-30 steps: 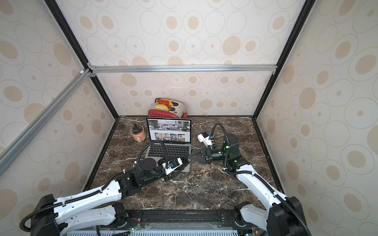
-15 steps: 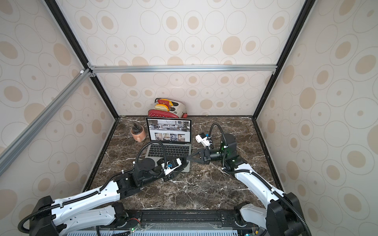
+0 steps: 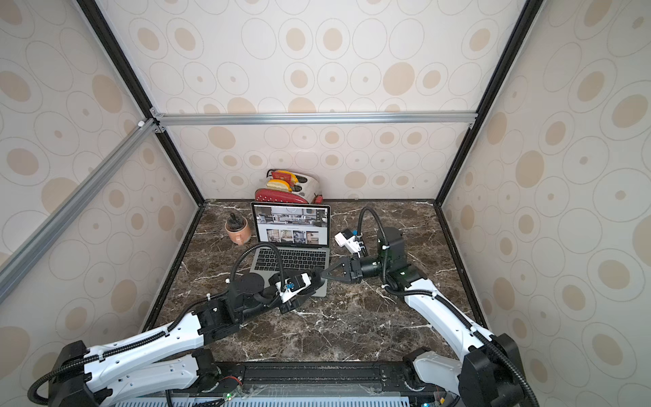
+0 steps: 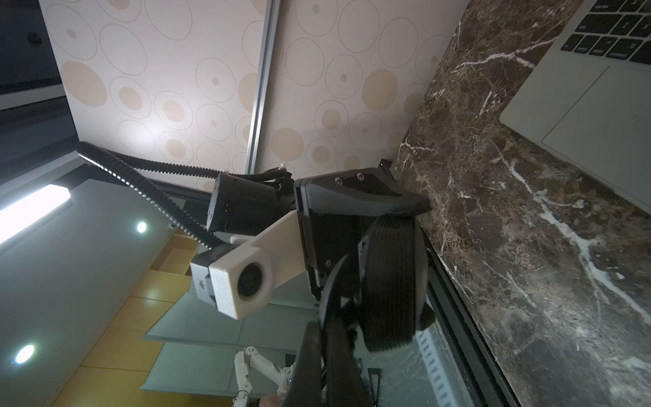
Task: Insert the wireless mouse receiver into the laptop
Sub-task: Close the lid on the mouse.
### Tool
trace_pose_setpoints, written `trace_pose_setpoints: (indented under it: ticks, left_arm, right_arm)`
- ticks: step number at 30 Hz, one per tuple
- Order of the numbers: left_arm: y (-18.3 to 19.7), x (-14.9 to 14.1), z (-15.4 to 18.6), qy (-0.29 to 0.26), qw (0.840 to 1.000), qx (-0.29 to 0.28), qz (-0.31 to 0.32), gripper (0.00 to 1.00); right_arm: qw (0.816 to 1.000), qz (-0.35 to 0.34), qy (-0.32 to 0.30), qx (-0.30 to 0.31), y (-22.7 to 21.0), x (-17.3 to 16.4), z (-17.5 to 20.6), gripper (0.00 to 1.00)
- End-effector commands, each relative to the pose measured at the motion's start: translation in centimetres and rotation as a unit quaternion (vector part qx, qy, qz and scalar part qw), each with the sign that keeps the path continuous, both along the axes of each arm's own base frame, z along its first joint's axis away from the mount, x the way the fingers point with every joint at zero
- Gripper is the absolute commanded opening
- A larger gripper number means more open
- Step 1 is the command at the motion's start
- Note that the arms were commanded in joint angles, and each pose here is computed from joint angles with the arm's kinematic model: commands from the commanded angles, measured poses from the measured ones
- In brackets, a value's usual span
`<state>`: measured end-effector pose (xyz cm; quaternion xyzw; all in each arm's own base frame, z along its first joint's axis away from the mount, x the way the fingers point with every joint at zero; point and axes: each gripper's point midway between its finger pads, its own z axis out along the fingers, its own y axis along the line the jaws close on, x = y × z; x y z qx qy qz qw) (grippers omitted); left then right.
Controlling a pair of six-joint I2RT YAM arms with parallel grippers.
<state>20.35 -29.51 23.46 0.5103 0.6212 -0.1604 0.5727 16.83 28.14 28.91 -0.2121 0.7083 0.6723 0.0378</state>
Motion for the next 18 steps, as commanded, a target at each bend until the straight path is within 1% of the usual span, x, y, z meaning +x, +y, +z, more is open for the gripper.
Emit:
trace_pose_setpoints:
  ticks: [1,10,18]
  left_arm:
    - [-0.1,0.0,3.8,-0.029,0.999,-0.046,-0.004,0.0]
    - [-0.2,-0.2,4.0,-0.026,0.998,-0.052,-0.009,0.0]
    - [0.0,-0.3,4.1,-0.026,0.998,-0.057,-0.009,0.0]
  right_arm:
    - [1.0,-0.016,-0.008,-0.025,0.3,0.4,-0.8,0.0]
    - [0.999,-0.02,-0.016,-0.042,0.9,0.3,-1.7,0.0]
    - [0.999,-0.023,-0.018,-0.03,1.2,0.6,-1.8,0.0]
